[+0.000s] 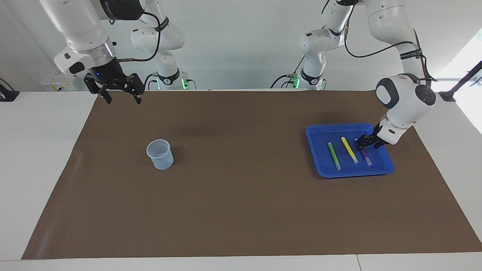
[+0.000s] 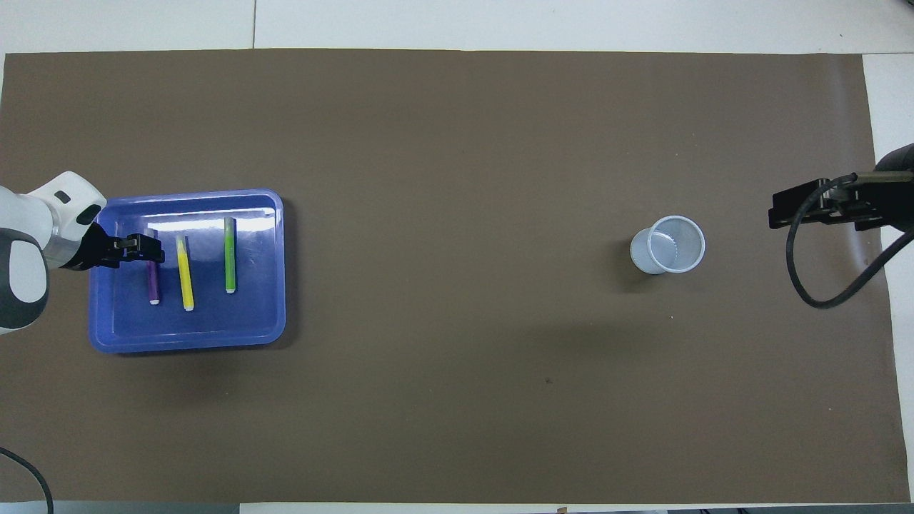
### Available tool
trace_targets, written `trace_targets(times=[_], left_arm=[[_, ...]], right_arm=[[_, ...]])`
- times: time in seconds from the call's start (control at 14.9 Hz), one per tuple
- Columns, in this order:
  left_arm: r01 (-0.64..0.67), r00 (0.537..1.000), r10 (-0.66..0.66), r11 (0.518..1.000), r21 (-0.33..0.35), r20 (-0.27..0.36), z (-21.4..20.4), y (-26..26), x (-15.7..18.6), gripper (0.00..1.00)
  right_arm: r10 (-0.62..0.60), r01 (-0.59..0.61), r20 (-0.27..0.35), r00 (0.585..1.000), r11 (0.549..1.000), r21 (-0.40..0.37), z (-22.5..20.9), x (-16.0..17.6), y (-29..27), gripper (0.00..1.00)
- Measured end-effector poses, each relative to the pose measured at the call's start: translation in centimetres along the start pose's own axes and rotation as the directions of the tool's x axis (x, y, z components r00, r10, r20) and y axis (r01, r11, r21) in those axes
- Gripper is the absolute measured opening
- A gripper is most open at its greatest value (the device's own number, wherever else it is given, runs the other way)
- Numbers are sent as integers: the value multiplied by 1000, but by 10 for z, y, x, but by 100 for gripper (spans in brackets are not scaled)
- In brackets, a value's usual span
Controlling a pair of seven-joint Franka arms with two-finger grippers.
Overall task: Transfer and insert pens with both arms
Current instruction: 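Lower the left gripper onto the purple pen in the blue tray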
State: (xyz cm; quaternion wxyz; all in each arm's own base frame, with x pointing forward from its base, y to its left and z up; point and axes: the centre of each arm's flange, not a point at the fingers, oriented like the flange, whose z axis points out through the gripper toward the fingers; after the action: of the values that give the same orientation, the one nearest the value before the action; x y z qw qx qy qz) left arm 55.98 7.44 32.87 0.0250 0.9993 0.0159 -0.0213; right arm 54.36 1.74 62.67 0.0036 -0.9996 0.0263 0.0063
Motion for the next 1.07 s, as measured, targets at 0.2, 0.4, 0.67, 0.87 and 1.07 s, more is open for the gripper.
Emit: trace_targets(times=[0.2, 0.4, 0.67, 0.87, 1.07], left_arm=[[-2, 1000, 2, 1000, 4, 6, 15, -3, 3, 78], [-2, 1000, 2, 1000, 3, 14, 21, -3, 3, 75], [-1, 1000, 1, 1000, 3, 17, 22, -4, 3, 65], [-1, 1000, 1, 1000, 3, 17, 23, -4, 3, 55], [1, 1000, -1, 1000, 2, 24, 26, -4, 1, 53]], right_arm=[[0, 0, 0, 1000, 1000, 0, 0, 0, 0, 100], [0, 0, 0, 1000, 1000, 0, 0, 0, 0, 100], [0, 0, 0, 1000, 1000, 0, 0, 0, 0, 100], [0, 0, 0, 1000, 1000, 0, 0, 0, 0, 100], [0, 0, 0, 1000, 1000, 0, 0, 0, 0, 100]])
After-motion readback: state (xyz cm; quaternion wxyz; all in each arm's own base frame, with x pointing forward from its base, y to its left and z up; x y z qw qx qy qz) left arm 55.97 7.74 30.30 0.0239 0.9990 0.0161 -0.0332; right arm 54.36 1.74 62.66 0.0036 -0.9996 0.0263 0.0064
